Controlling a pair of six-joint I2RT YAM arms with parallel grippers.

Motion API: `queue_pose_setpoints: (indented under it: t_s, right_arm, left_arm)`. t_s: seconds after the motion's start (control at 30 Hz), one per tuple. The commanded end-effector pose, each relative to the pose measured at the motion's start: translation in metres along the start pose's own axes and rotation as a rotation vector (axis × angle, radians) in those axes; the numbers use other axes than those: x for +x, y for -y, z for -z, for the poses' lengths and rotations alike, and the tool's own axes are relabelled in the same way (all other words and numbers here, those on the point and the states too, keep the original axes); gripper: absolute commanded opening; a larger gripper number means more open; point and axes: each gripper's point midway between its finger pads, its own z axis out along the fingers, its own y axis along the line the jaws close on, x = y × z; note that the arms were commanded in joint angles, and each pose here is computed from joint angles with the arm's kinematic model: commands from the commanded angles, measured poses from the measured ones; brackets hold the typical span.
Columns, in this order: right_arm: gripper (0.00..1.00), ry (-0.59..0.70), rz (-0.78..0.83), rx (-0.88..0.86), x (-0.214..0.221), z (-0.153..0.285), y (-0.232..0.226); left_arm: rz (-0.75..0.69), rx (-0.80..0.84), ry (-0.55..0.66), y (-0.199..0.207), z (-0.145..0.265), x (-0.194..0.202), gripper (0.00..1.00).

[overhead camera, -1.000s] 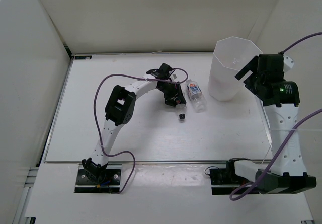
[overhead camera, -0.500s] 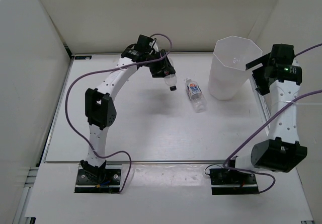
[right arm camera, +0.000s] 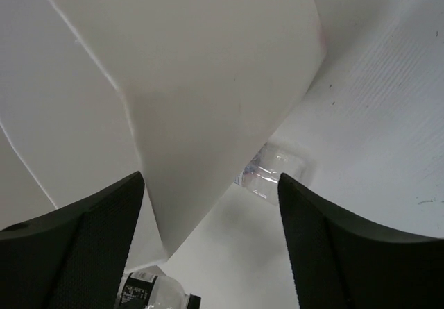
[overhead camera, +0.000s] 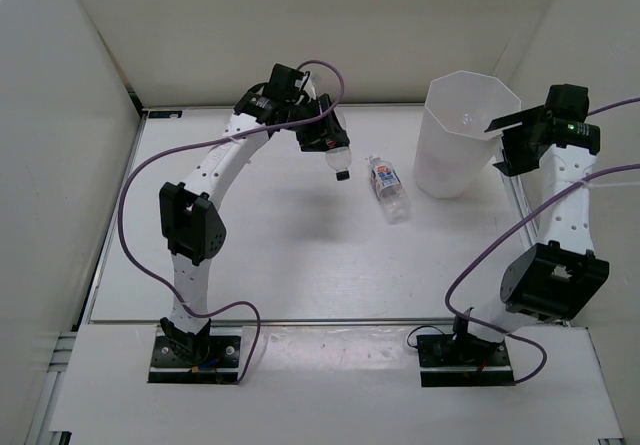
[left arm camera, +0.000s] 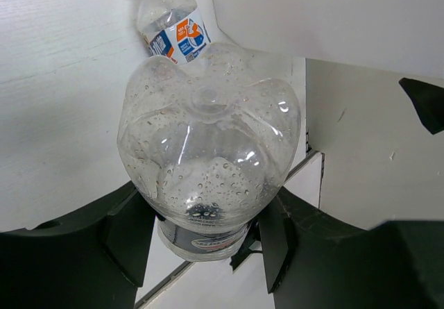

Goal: Put the plastic bottles in the bin

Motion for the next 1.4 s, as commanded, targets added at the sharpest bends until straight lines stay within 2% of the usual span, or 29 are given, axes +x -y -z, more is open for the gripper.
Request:
queue_pose_setpoints:
  t_s: [0.0, 0.03, 0.13, 0.17, 0.27, 0.37, 0.57, 0.87, 1.07, 1.37]
  right_arm:
    - [0.77, -0.03, -0.018, -0.091, -0.002, 0.009, -0.022]
    - [0.64, -0.054, -0.013, -0.076, 0.0, -0.001, -0.02]
    - [0.41, -0.098, -0.022, -0.078, 0.0, -0.007, -0.017]
    - [0.28, -0.12, -0.015, -0.081, 0.003, -0.01, -0.017]
    - [0.11, -0.153, -0.01, -0.103, 0.007, -0.005, -0.02]
    - [0.03, -0.173, 0.007, -0.11, 0.009, 0.008, -0.024]
    - [0.0, -0.171, 0.037, -0.137, 0.019, 0.05, -0.034]
    - [0.0, -0.118, 0.121, -0.063, 0.025, 0.105, -0.011]
    - [0.0, -0.063, 0.234, 0.029, 0.033, 0.12, 0.023]
    - [0.0, -0.081, 0.278, 0.143, 0.047, 0.13, 0.063]
  left_arm:
    - [-0.044, 0.023, 0.056, 0.016, 0.026, -0.01, 0.49]
    - [-0.044, 0.024, 0.056, 0.016, 0.027, -0.01, 0.49]
    - [-0.053, 0.034, 0.07, 0.022, 0.03, -0.014, 0.49]
    - [-0.053, 0.034, 0.07, 0.022, 0.03, -0.014, 0.49]
    - [-0.053, 0.037, 0.086, 0.022, 0.034, -0.019, 0.49]
    - [-0.06, 0.047, 0.112, 0.026, 0.042, -0.028, 0.5]
    - [-0.047, 0.106, 0.174, 0.042, 0.05, -0.054, 0.53]
    - [-0.047, 0.133, 0.211, 0.042, 0.059, -0.069, 0.54]
    - [-0.042, 0.139, 0.216, 0.044, 0.06, -0.07, 0.54]
    - [-0.038, 0.134, 0.21, 0.042, 0.059, -0.067, 0.57]
